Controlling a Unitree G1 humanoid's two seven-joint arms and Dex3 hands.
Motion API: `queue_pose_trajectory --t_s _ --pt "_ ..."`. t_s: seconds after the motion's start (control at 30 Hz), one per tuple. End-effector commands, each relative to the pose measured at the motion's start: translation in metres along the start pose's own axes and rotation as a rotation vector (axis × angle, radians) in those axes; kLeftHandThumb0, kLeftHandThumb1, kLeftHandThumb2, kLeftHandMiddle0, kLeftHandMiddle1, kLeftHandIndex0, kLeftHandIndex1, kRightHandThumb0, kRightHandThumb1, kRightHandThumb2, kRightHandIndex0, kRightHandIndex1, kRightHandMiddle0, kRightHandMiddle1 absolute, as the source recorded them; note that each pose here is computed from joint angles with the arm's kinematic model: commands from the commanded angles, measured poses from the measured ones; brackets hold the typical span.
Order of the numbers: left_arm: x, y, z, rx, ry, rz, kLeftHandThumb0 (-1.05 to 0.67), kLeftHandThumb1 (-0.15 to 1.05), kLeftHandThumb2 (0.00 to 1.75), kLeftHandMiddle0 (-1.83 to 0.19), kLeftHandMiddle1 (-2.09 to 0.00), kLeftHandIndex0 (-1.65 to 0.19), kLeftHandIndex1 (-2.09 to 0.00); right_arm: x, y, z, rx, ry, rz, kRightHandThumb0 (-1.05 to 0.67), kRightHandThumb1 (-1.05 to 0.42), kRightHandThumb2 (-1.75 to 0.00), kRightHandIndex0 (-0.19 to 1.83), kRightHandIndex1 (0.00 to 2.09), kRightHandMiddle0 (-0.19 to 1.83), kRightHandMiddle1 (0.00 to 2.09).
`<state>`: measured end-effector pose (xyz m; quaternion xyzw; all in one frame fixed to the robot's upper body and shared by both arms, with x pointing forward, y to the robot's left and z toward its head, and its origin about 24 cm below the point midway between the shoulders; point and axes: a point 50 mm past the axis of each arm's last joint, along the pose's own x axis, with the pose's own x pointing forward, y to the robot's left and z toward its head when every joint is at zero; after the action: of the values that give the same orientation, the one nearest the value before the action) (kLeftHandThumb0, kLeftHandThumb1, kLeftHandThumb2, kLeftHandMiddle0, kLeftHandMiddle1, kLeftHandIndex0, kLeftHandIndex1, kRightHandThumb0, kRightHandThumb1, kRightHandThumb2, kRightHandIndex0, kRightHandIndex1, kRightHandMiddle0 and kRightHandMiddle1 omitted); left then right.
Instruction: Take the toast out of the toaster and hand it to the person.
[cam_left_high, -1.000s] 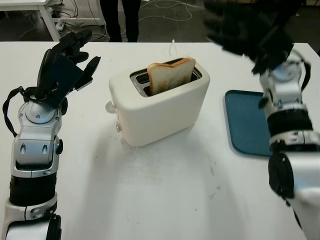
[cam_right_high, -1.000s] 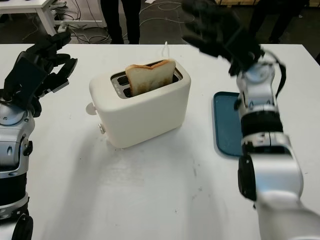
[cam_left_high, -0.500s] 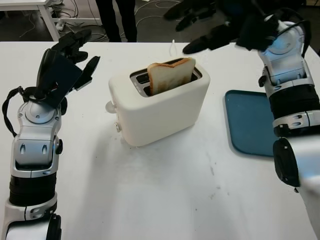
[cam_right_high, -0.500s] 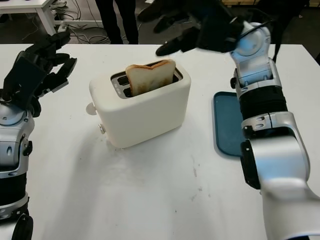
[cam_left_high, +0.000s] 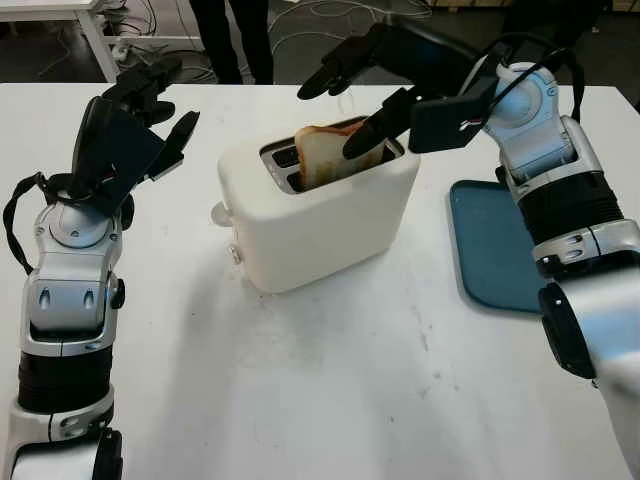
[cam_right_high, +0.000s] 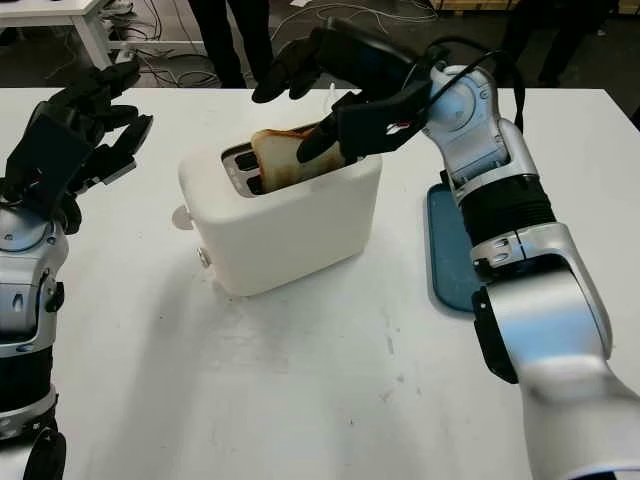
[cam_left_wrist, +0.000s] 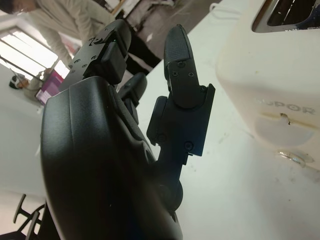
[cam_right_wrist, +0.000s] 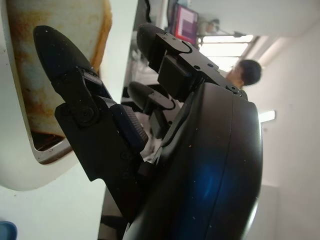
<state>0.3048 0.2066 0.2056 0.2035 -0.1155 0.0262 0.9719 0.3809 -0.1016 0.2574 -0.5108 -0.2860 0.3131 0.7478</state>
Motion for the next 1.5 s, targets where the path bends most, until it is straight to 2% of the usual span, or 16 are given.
queue_pose_trajectory --t_s 0.0,0.47,0.67,0.77,0.83,0.87,0.9,0.93,1.03,1.1,1.17,1.3,1.4,1.47 --pt "-0.001 0.003 0.0 0.011 -0.001 0.012 -0.45 0.92 0.45 -0.03 -0.8 -0.33 -0.16 0.0 0.009 -0.002 -0.016 -0.007 0.001 -0.69 -0.62 0.0 0.55 0.76 0.85 0.05" --pt "-0.001 0.002 0.0 0.006 0.001 0.008 -0.44 0.92 0.46 -0.03 -0.79 -0.32 -0.16 0.0 0.025 -0.011 -0.11 0.021 0.047 -0.6 -0.66 -0.01 0.64 0.8 0.94 0.08" --pt "-0.001 0.002 0.0 0.011 -0.002 0.009 -0.44 0.92 0.46 -0.03 -0.79 -0.33 -0.16 -0.001 0.026 -0.013 -0.079 0.033 0.085 -0.57 -0.67 -0.01 0.71 0.85 0.99 0.1" --pt "-0.001 0.002 0.0 0.012 -0.001 0.01 -0.44 0.92 0.46 -0.03 -0.79 -0.33 -0.16 -0.001 0.026 -0.013 -0.055 0.034 0.094 -0.52 -0.68 0.0 0.75 0.9 1.05 0.13" --pt "-0.001 0.002 0.0 0.012 0.0 0.009 -0.44 0.92 0.46 -0.03 -0.79 -0.33 -0.16 -0.001 0.026 -0.013 -0.035 0.035 0.101 -0.47 -0.68 0.0 0.8 1.03 1.12 0.19" --pt "-0.001 0.003 0.0 0.013 0.0 0.009 -0.44 0.92 0.46 -0.03 -0.79 -0.33 -0.16 -0.002 0.027 -0.013 -0.026 0.036 0.103 -0.46 -0.69 0.0 0.83 1.1 1.15 0.25" --pt "-0.001 0.003 0.0 0.013 0.001 0.009 -0.44 0.92 0.46 -0.03 -0.79 -0.33 -0.16 -0.002 0.027 -0.013 -0.021 0.037 0.104 -0.45 -0.69 0.0 0.86 1.15 1.12 0.41" --pt "-0.001 0.002 0.0 0.013 0.004 0.011 -0.44 0.92 0.45 -0.03 -0.79 -0.33 -0.16 -0.002 0.028 -0.013 -0.021 0.038 0.105 -0.44 -0.71 0.0 0.89 1.25 1.01 0.79" --pt "-0.001 0.002 0.0 0.011 0.006 0.013 -0.44 0.92 0.45 -0.02 -0.79 -0.33 -0.15 -0.002 0.029 -0.012 -0.056 0.035 0.107 -0.48 -0.77 -0.01 0.92 1.55 0.82 1.46" --pt "-0.001 0.002 0.0 0.01 0.002 0.012 -0.44 0.92 0.46 -0.02 -0.79 -0.33 -0.15 -0.003 0.03 -0.012 -0.09 0.038 0.112 -0.51 -0.81 -0.01 0.95 1.68 0.79 1.65" --pt "-0.001 0.002 0.0 0.01 0.004 0.012 -0.44 0.92 0.46 -0.02 -0.79 -0.33 -0.15 -0.003 0.032 -0.011 -0.131 0.042 0.124 -0.55 -0.86 -0.02 1.05 1.73 0.85 1.73" --pt "-0.001 0.002 -0.001 0.012 -0.001 0.014 -0.43 0.92 0.46 -0.03 -0.8 -0.33 -0.15 -0.003 0.035 -0.01 -0.202 0.042 0.157 -0.58 -0.92 -0.09 1.08 1.74 0.88 1.74" --pt "-0.002 0.002 -0.001 0.022 0.0 0.018 -0.44 0.92 0.46 -0.03 -0.8 -0.33 -0.16 -0.004 0.038 -0.009 -0.245 0.024 0.163 -0.57 -0.92 -0.17 1.14 1.53 0.95 1.5" --pt "-0.002 0.002 -0.001 0.018 0.002 0.016 -0.44 0.92 0.46 -0.03 -0.8 -0.33 -0.15 -0.004 0.041 -0.009 -0.272 0.016 0.167 -0.55 -0.92 -0.2 1.15 1.52 0.97 1.41"
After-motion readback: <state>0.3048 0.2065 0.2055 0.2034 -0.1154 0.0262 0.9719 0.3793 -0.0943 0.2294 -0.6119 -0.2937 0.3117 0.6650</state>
